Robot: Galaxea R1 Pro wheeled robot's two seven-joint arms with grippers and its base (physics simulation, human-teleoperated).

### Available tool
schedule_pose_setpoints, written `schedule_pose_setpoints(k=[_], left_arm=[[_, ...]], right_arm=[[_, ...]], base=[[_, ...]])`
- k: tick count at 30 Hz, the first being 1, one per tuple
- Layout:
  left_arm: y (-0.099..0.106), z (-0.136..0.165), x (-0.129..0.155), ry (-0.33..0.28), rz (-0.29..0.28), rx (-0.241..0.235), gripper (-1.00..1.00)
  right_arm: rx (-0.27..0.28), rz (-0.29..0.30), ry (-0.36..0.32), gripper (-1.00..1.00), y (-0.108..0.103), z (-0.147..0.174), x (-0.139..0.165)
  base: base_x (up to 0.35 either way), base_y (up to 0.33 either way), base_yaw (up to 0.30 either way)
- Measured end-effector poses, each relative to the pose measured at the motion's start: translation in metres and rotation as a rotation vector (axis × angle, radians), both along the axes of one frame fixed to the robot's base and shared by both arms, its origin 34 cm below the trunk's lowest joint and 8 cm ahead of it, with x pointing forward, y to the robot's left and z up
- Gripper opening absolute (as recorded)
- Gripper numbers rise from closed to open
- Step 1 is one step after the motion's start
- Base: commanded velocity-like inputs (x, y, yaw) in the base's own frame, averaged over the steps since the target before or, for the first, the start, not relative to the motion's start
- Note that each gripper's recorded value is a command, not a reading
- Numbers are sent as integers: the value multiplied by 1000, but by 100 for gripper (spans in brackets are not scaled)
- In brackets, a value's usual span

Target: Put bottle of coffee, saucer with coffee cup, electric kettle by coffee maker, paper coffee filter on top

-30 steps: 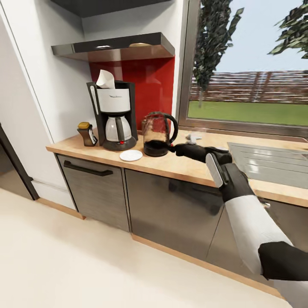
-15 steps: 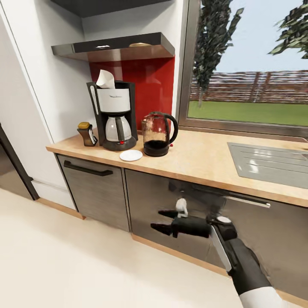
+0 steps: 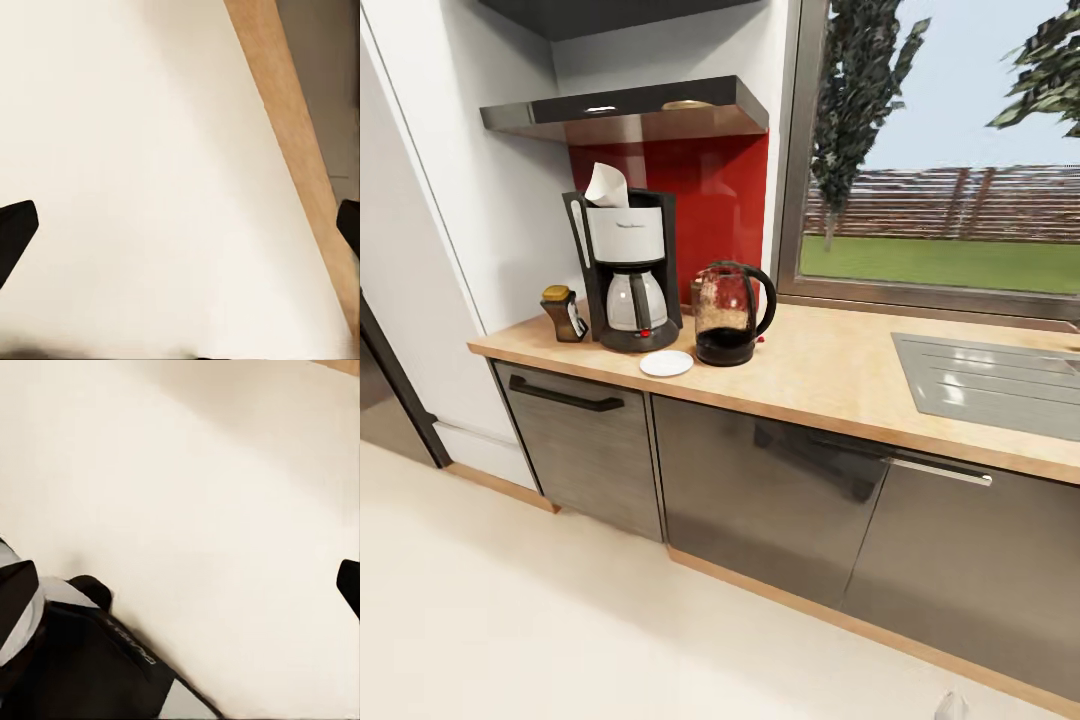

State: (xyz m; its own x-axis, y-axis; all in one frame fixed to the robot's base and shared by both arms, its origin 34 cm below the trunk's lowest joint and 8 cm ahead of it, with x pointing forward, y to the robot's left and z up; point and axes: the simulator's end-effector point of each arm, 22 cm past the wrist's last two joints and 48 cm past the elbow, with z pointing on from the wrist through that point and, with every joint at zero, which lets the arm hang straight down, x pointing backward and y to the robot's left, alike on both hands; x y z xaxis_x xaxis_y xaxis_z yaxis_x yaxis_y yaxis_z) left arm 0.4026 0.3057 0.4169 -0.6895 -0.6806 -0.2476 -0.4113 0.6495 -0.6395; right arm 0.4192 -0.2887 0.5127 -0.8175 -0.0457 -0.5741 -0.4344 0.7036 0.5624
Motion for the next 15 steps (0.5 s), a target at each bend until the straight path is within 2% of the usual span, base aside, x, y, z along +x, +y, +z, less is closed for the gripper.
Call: schedule_pose_setpoints(k=[4, 5, 6, 7, 9, 15], left_arm=[[-15, 0, 3, -7, 26, -26, 100], [-16, 0, 3, -6, 28, -29, 100], [-22, -1, 3, -5, 30, -36, 100], [-27, -1, 3, -5, 31, -41, 100], [-33, -2, 2, -3, 31, -48, 100], [-36, -3, 1, -2, 32, -51, 100]], right_arm=[[-52, -142, 38, 100, -64, -18, -26], [-65, -160, 49, 100, -74, -21, -31], [-96, -196, 73, 100, -97, -25, -41], [-110, -212, 82, 100, -107, -26, -45], [-127, -230, 93, 100, -119, -28, -51], [-130, -238, 97, 100, -123, -27, -53]], base=[[0, 0, 0], [0, 0, 0], [0, 0, 0], [0, 0, 0], [0, 0, 0], [0, 0, 0]])
